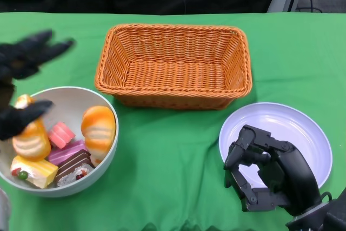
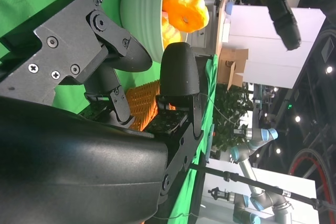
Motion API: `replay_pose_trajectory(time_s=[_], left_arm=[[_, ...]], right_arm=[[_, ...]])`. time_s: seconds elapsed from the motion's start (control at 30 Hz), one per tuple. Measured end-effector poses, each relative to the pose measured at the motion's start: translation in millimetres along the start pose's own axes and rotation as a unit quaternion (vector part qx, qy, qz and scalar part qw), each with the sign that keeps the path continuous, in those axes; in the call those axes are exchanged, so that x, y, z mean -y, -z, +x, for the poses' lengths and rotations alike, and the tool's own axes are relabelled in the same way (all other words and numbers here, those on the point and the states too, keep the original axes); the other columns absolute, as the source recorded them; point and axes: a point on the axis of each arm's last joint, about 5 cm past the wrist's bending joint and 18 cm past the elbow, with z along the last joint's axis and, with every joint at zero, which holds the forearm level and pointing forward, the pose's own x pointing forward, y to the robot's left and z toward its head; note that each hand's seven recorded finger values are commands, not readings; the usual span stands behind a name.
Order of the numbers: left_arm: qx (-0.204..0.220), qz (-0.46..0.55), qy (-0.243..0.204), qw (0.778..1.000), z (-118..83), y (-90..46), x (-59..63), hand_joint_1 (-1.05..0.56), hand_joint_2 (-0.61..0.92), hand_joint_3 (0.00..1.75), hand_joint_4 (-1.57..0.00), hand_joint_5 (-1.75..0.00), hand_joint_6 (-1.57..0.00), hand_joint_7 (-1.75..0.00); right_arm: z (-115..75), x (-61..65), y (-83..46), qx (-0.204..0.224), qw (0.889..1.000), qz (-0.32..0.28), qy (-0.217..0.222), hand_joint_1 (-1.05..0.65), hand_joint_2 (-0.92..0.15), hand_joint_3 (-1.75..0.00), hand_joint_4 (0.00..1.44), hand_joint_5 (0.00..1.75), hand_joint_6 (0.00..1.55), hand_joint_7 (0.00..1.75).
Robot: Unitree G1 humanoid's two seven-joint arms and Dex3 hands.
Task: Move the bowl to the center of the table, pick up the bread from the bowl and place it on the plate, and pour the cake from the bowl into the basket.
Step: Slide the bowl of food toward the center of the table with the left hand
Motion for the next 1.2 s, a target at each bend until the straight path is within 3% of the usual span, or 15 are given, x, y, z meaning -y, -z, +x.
replay_pose_trajectory(time_s=[0.27,0.47,0.7,0.83,1.0,1.2], left_arm=[[-0.027,0.048,-0.082,0.995,-3,0.7,-26.0,-0.62,0.92,0.19,-0.58,0.0,-0.55,0.0],[-0.053,0.093,-0.116,0.987,-5,2.4,-35.3,-0.64,0.92,0.25,-0.57,0.0,-0.51,0.0],[-0.134,0.161,-0.122,0.97,-11,6.3,-42.3,-0.64,0.92,0.27,-0.53,0.0,-0.48,0.0],[-0.217,0.165,-0.129,0.953,-18,16.6,-40.5,-0.71,0.92,0.31,-0.52,0.0,-0.47,0.0],[-0.309,0.154,-0.12,0.931,-27,28.9,-33.9,-0.67,0.92,0.31,-0.56,-0.02,-0.46,0.0],[-0.351,0.136,-0.133,0.917,-27,35.1,-32.0,-0.71,0.92,0.31,-0.56,-0.01,-0.47,0.0]], right_arm=[[-0.3,-0.5,1.3,-0.003,1.0,0.004,0.0,-0.03,-0.45,-1.25,0.75,1.71,0.63,1.47],[-0.1,-0.7,1.6,-0.006,1.0,0.006,0.0,-0.01,-0.44,-1.26,0.76,1.71,0.64,1.47],[-0.3,-0.2,1.5,-0.006,1.0,0.005,0.002,-0.01,-0.44,-1.27,0.76,1.7,0.63,1.46],[-0.1,-0.4,1.6,-0.006,1.0,0.006,0.002,-0.01,-0.43,-1.29,0.76,1.71,0.64,1.46],[0.3,-0.9,1.6,-0.005,1.0,0.006,0.003,-0.02,-0.42,-1.3,0.77,1.71,0.64,1.46],[0.3,-1.0,1.6,-0.004,1.0,0.006,0.002,-0.02,-0.42,-1.3,0.76,1.71,0.63,1.47]])
